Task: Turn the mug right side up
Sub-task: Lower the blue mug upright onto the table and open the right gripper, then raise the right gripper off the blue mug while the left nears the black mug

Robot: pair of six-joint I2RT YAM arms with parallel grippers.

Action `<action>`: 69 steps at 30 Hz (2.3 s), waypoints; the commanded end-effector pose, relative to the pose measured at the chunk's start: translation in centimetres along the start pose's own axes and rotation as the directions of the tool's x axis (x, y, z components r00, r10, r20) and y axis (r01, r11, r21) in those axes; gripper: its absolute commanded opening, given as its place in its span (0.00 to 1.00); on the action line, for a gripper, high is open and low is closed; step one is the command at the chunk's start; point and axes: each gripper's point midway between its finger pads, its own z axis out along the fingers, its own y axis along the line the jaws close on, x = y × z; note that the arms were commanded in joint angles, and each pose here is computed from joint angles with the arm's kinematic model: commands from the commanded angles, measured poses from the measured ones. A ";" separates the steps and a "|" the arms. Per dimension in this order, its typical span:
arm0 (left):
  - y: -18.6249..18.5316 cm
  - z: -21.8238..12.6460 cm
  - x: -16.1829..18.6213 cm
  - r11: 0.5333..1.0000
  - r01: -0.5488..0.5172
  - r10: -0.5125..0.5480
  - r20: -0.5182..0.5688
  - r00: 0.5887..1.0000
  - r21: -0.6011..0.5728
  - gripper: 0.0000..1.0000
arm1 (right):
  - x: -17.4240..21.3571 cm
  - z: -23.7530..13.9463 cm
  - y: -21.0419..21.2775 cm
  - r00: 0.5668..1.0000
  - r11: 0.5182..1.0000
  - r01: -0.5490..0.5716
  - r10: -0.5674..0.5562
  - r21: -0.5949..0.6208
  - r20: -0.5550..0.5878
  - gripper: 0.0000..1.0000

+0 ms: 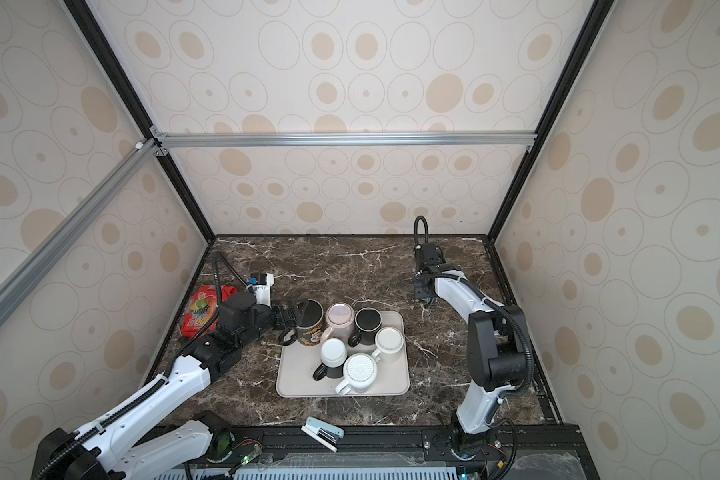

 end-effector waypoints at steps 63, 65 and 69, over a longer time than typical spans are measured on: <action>1.9 -0.1 7.1 0.998 -0.055 0.046 -0.299 0.953 -0.020 0.99 | 2.3 -19.9 5.4 0.938 0.977 0.043 0.034 -0.210 0.345 0.46; 2.1 0.1 7.4 0.998 -0.058 0.048 -0.309 0.950 -0.026 0.99 | 2.3 -19.8 5.5 0.939 0.977 0.041 0.034 -0.209 0.343 0.46; 2.5 0.7 7.8 0.997 -0.065 0.048 -0.319 0.946 -0.040 0.99 | 2.5 -19.7 5.5 0.939 0.977 0.041 0.035 -0.210 0.343 0.46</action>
